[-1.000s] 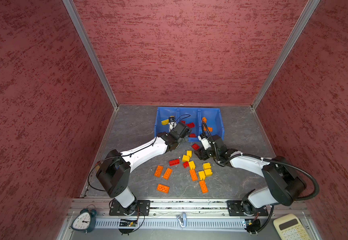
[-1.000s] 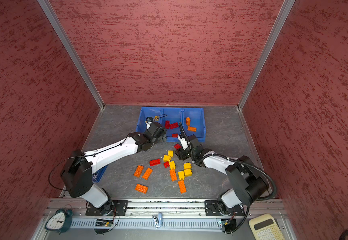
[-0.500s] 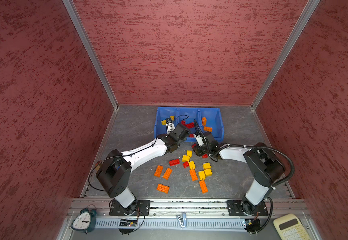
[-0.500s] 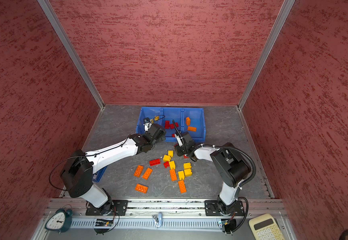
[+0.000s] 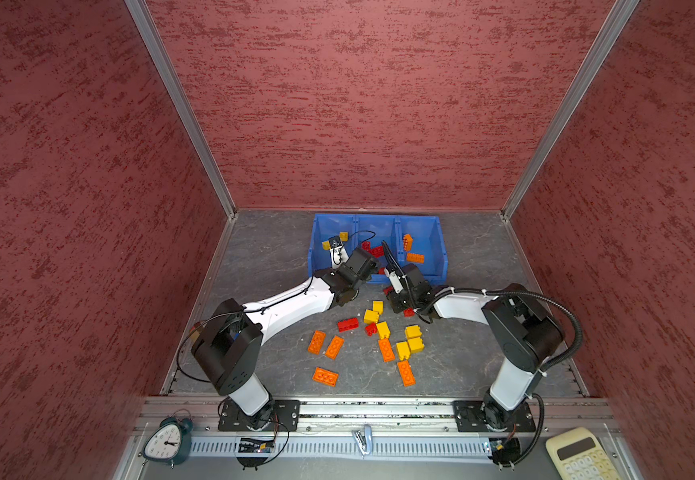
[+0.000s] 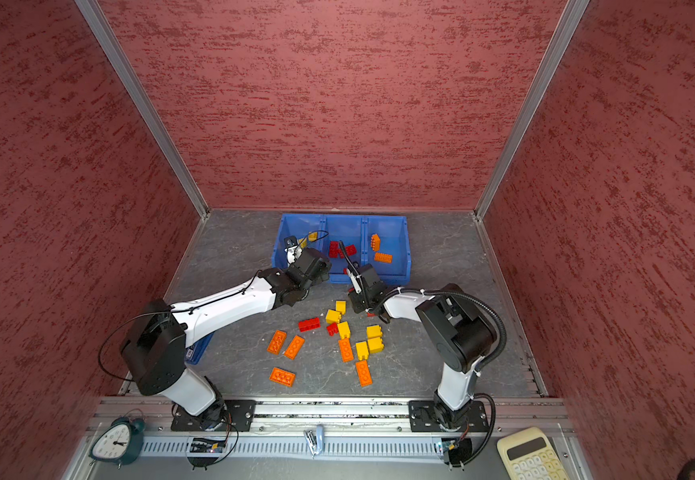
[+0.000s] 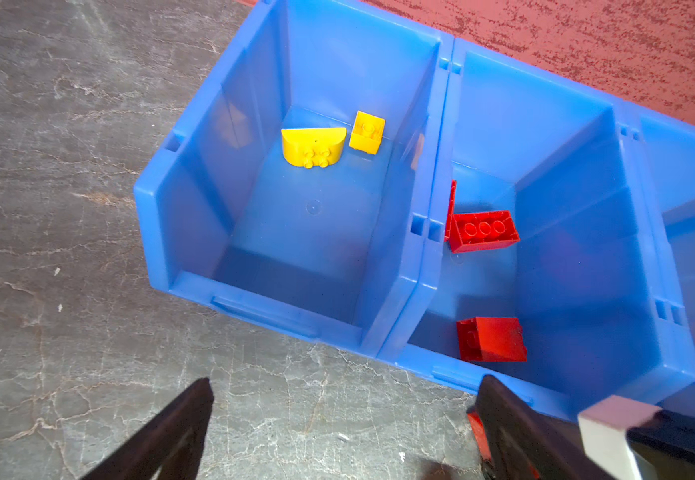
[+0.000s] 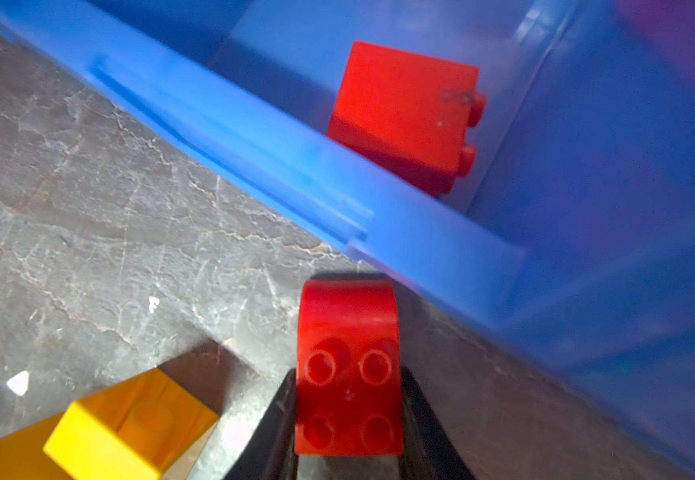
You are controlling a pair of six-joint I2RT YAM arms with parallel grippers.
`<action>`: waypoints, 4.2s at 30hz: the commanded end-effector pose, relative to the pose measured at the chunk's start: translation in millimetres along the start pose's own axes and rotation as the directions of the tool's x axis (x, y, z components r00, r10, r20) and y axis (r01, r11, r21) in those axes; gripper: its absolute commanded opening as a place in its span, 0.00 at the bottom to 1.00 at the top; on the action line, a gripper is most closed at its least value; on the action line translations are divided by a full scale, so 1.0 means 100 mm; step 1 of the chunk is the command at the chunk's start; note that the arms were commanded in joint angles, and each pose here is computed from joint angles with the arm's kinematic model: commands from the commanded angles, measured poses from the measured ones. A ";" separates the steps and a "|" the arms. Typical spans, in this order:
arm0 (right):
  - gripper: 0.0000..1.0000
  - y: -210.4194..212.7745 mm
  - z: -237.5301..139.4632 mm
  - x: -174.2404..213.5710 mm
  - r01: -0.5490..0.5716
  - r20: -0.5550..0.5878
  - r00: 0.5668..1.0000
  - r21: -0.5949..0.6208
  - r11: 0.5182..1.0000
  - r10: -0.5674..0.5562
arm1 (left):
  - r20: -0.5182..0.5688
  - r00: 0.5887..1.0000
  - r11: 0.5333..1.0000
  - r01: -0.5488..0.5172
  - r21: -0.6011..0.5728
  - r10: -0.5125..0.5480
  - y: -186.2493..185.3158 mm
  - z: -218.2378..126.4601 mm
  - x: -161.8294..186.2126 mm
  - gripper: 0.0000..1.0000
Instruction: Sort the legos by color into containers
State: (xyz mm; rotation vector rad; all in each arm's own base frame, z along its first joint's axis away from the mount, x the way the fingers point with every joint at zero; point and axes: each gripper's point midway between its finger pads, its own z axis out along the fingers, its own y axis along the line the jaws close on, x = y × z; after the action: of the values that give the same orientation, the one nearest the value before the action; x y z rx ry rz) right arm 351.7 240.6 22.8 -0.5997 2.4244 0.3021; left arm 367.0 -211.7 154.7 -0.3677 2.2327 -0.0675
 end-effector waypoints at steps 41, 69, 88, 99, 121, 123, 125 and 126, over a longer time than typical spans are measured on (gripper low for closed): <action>0.50 0.09 -0.05 -1.57 -0.091 0.252 0.964 0.029 0.995 0.081 | -0.049 0.994 0.995 -0.096 -0.039 0.094 0.42 -0.14 0.21 0.99; 0.82 -0.10 -0.69 0.39 -0.302 -0.063 0.950 0.080 0.950 0.307 | -0.323 0.942 0.996 0.093 -0.007 -0.090 0.33 -0.17 0.70 0.99; 0.50 -0.18 -0.43 0.45 -0.176 -0.112 0.974 0.152 0.972 0.194 | -0.328 0.940 0.994 0.103 0.027 -0.089 0.23 -0.13 0.71 0.99; 0.32 -0.01 -0.61 0.11 -0.114 -0.020 0.993 0.051 0.992 0.115 | -0.327 0.941 0.995 0.097 0.024 -0.084 0.23 -0.13 0.71 0.99; 0.37 0.03 -0.16 -1.49 -0.010 0.236 0.972 0.127 0.992 -0.020 | -0.501 0.864 0.999 -0.033 0.023 0.040 0.53 -0.33 1.09 0.99; 0.38 0.03 -0.11 -1.55 -0.015 0.247 0.969 0.129 0.992 -0.017 | -0.526 0.849 0.999 -0.026 0.036 0.041 0.52 -0.33 1.16 1.00; 0.40 0.04 -0.07 -1.59 -0.021 0.248 0.969 0.128 0.992 -0.011 | -0.548 0.835 0.998 -0.026 0.049 0.049 0.49 -0.32 1.22 1.00; 0.43 0.04 -0.06 -1.61 -0.023 0.248 0.969 0.123 0.992 -0.008 | -0.556 0.829 0.998 -0.030 0.052 0.054 0.48 -0.31 1.25 1.00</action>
State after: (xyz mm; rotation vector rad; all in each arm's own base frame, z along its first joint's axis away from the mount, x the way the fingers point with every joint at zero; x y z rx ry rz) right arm 449.4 295.7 113.2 -0.4746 2.2276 0.2500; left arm 265.3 -200.6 78.4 -0.3312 2.7634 -0.1973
